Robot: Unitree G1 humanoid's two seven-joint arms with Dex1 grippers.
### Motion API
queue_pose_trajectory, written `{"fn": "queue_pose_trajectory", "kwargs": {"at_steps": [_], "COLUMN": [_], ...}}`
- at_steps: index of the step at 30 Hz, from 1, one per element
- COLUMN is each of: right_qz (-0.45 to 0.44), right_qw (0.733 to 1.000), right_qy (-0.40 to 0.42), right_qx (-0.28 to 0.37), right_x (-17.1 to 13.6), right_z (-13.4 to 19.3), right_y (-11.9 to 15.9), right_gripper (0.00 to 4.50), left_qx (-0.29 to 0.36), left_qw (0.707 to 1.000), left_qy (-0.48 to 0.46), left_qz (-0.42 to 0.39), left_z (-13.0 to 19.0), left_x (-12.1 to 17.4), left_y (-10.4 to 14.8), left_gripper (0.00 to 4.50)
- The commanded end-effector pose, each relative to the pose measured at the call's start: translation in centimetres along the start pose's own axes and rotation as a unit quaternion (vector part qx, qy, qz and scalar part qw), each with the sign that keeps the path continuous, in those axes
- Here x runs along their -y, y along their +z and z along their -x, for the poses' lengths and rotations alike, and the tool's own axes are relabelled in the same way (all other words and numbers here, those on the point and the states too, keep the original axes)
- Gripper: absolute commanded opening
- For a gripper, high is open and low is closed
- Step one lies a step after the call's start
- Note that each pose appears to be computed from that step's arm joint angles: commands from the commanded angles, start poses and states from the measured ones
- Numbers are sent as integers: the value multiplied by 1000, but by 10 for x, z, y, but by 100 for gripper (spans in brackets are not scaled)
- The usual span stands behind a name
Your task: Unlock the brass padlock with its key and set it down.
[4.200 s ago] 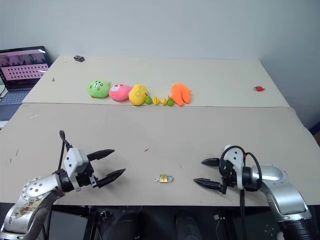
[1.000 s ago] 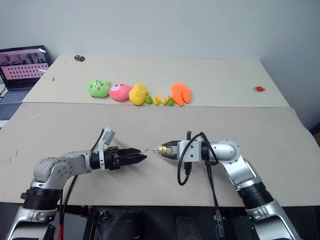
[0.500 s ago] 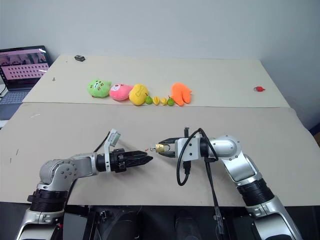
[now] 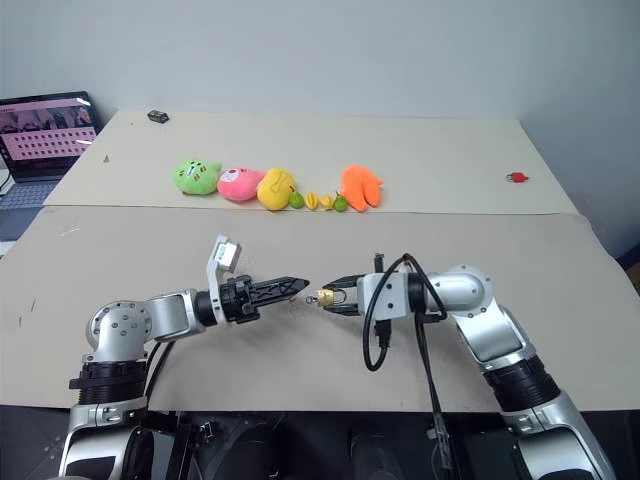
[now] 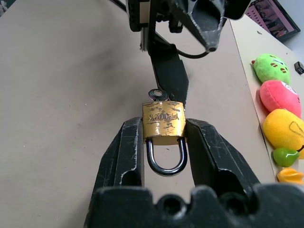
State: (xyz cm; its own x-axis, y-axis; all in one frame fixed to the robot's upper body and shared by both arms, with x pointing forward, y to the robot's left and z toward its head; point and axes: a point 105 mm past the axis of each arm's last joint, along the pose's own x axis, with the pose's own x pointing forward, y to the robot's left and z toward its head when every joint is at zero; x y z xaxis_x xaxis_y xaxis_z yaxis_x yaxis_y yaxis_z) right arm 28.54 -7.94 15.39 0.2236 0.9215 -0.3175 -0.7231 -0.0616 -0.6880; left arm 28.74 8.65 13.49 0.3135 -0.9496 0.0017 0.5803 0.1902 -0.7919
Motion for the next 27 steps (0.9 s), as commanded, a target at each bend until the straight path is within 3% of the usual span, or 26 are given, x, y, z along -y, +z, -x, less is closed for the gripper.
{"fn": "queue_pose_trajectory", "kwargs": {"at_steps": [1, 17, 21, 27], "right_qz": [11, 21, 21, 1], "right_qw": [1000, 999, 999, 998], "right_qy": [-24, -23, -26, -34], "right_qx": [12, 14, 18, 48], "right_x": [12, 17, 19, 23], "right_z": [7, 7, 8, 11], "right_y": [7, 10, 13, 27], "right_gripper": [91, 91, 91, 91], "left_qx": [-20, -11, -10, -7], "left_qw": [1000, 998, 998, 998], "left_qy": [-21, -29, -26, -37], "left_qz": [1, 52, 52, 47], "left_z": [0, 0, -5, -10], "left_x": [9, 1, -1, 3], "left_y": [-8, -12, -13, -10], "left_gripper": [265, 265, 156, 156]}}
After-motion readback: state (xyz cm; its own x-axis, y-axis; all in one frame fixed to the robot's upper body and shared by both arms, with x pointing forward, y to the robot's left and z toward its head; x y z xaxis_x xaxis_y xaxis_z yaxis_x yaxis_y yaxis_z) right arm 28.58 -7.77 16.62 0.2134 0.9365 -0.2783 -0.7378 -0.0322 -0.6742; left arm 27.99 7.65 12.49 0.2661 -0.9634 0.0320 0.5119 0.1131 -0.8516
